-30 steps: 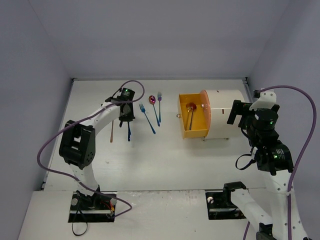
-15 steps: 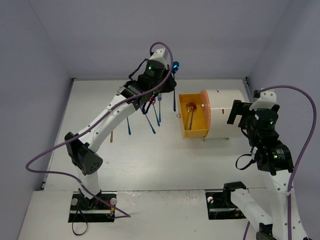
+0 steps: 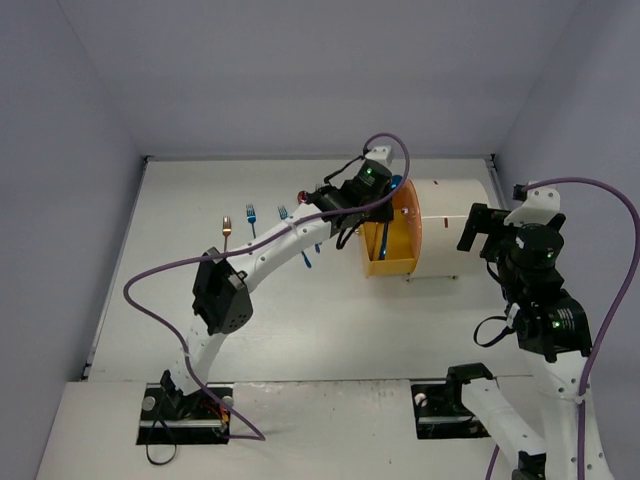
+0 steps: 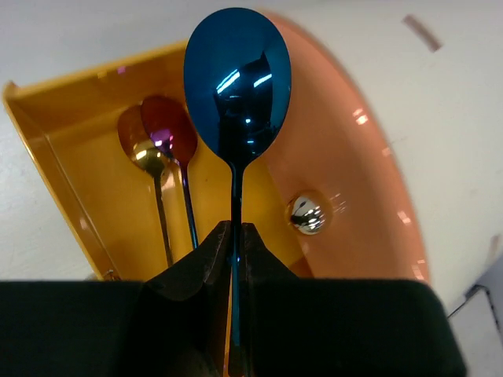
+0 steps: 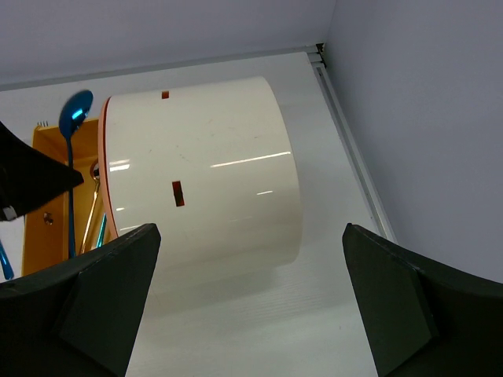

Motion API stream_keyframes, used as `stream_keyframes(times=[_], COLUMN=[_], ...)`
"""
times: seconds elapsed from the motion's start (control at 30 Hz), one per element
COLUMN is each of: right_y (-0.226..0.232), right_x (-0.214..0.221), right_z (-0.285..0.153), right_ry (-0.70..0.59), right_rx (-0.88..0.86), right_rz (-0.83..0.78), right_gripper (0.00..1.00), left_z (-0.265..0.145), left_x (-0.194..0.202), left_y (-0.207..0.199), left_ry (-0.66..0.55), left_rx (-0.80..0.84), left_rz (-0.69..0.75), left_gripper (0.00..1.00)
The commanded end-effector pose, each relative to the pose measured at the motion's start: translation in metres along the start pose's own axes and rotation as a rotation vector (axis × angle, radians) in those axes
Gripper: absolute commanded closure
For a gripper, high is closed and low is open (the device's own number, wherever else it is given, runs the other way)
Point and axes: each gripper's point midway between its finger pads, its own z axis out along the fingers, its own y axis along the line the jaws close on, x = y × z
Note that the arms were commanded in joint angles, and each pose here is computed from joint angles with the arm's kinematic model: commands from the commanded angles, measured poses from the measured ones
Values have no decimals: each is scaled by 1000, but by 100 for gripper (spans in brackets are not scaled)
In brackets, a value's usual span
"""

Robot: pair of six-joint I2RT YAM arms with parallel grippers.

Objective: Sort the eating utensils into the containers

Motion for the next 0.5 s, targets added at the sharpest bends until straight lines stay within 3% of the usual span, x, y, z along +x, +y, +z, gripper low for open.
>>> stream_keyframes(times=[0.0,0.27,0.47], right_y=[-2,-2,-3], right_x=[-14,-12,-10], right_z=[0,1,0], right_ry=[-50,-44,-45], right_rx=[13,12,16], right_rz=[1,-1,-4], right_gripper=[0,0,0], left_z=[-37,-55,-93], left_x=[-36,-31,-61], left_y=[-25,-3,26], left_ry=[-122,-132,-235], left_rx=[45,-59,-164], left_rz=[25,52,54], left_gripper=[89,56,53])
